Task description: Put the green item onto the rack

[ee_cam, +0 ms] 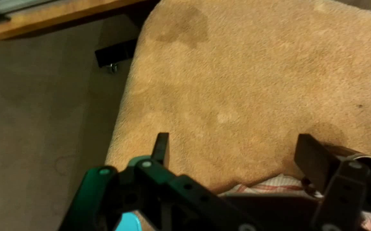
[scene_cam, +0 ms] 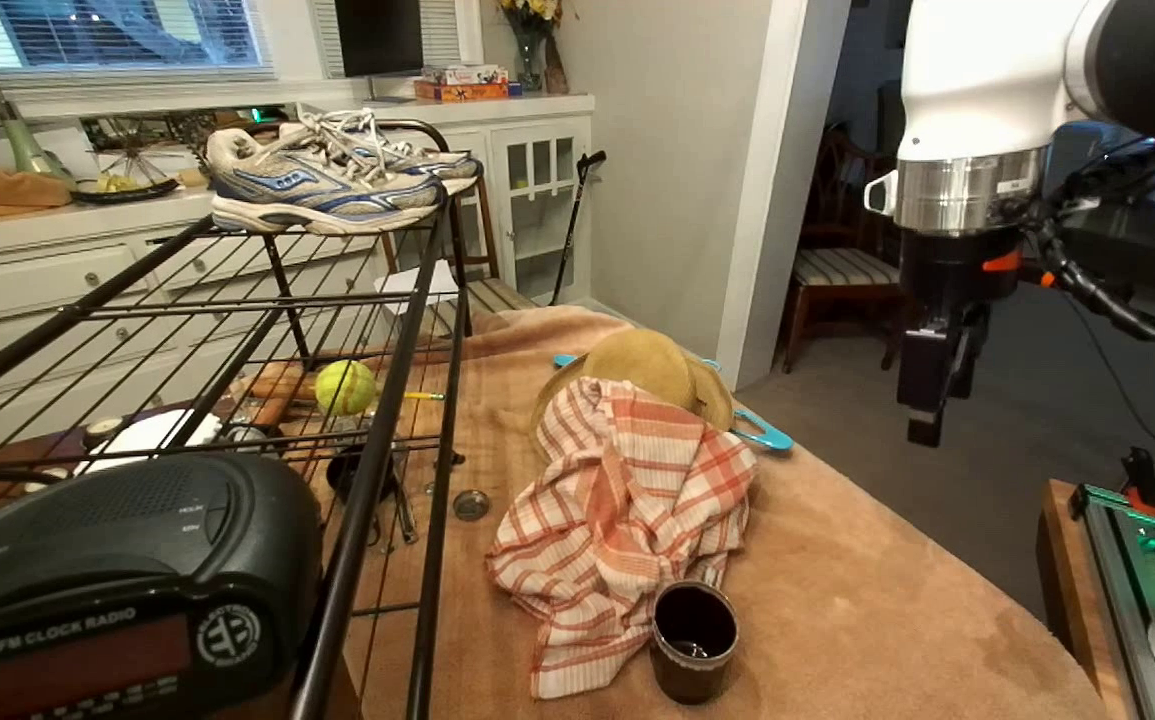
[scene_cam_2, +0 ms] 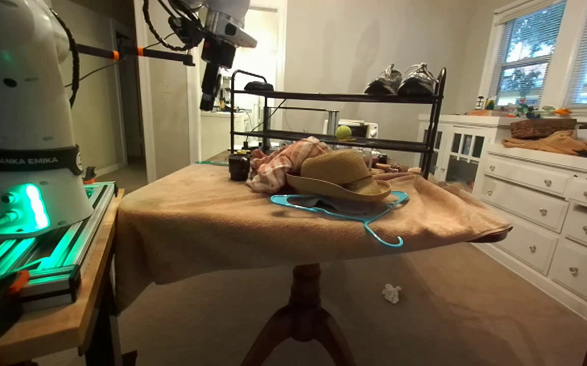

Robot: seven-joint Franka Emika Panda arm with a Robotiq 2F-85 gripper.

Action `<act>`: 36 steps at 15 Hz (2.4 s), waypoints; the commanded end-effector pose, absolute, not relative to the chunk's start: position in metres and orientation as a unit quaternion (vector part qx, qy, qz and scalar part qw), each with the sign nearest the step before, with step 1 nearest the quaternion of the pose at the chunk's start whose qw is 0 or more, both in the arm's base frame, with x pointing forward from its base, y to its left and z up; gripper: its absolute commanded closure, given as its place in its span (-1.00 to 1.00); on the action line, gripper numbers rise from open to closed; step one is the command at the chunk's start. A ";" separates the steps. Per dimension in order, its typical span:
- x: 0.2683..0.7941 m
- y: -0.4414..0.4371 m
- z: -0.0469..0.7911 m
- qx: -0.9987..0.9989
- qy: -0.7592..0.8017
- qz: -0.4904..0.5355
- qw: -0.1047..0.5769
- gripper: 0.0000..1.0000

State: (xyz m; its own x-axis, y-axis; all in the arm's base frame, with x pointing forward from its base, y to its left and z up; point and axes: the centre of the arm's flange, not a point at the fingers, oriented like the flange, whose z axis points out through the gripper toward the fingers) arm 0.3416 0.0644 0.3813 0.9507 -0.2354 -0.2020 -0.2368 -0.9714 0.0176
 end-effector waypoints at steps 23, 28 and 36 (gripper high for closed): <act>0.394 0.265 0.297 -0.966 0.214 0.084 0.118 -1.00; 0.396 0.265 0.297 -0.966 0.212 0.083 0.120 -1.00; 0.408 0.350 0.241 -0.962 0.218 0.074 0.149 -1.00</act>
State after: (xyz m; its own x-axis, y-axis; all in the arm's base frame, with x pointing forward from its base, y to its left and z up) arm 0.3970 0.3119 0.2689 0.9002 -0.3872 -0.1994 -0.4275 -0.8730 -0.2347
